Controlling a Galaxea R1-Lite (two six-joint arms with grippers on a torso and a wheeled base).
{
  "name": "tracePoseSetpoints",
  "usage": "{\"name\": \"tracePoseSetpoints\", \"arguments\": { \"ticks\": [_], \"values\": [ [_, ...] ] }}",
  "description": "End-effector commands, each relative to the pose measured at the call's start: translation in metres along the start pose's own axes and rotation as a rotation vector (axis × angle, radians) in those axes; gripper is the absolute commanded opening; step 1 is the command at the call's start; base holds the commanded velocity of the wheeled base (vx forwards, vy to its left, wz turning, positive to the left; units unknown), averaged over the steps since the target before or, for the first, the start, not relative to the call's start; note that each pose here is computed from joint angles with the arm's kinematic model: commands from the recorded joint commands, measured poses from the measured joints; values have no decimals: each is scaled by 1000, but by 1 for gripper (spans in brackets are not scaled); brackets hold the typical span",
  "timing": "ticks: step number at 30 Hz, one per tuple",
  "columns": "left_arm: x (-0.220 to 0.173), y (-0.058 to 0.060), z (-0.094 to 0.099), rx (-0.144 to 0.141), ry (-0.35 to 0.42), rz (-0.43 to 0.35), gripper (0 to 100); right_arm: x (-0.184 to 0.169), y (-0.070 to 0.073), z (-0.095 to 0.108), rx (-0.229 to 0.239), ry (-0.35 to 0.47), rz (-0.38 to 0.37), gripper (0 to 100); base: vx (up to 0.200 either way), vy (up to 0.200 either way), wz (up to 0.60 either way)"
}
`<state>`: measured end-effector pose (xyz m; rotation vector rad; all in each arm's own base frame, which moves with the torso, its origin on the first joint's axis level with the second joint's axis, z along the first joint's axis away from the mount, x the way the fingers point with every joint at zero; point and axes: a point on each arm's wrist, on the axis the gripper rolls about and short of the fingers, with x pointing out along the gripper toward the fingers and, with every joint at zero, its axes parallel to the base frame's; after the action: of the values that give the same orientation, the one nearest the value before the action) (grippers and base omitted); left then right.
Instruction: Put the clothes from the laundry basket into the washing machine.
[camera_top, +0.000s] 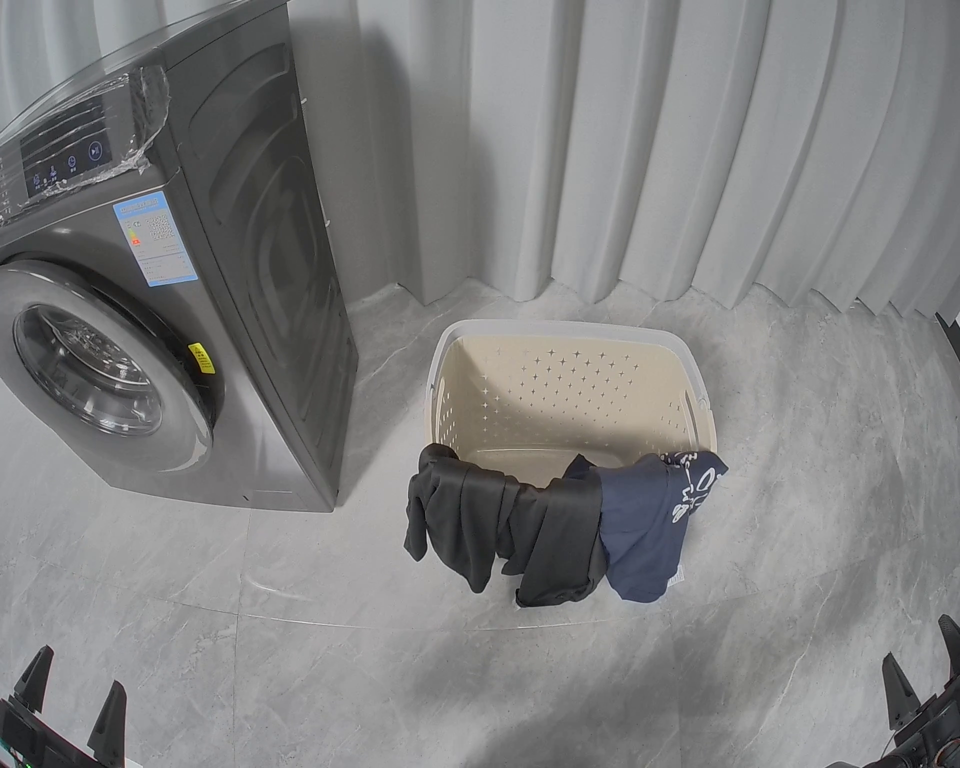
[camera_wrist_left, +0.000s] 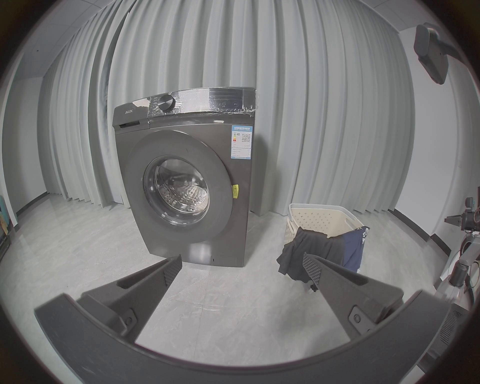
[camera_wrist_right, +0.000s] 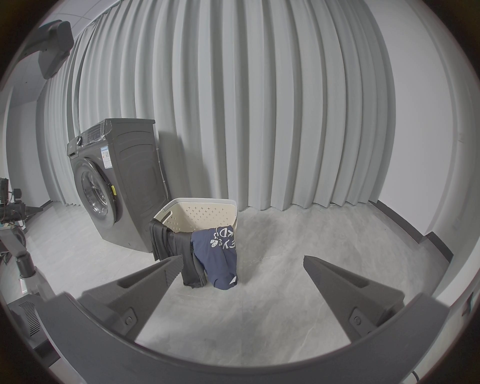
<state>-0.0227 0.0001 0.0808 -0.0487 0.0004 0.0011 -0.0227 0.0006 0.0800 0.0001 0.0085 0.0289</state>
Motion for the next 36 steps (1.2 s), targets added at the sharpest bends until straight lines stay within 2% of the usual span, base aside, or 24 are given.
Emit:
{"name": "tracePoseSetpoints", "arguments": {
  "ticks": [1,4,9,27,36],
  "values": [
    [0,0,-5,0,3,1,100,1,0,-5,0,8,0,100,200,0,0],
    [0,0,-5,-2,1,1,100,1,0,-5,0,10,0,100,200,0,0],
    [0,0,-5,0,3,1,100,1,0,-5,0,10,0,100,0,0,0],
    [0,0,-5,0,4,2,100,1,0,-5,0,10,0,100,0,-200,0],
    [0,0,-5,-2,3,2,100,1,0,-5,0,10,0,100,0,0,0]
  ]
}}
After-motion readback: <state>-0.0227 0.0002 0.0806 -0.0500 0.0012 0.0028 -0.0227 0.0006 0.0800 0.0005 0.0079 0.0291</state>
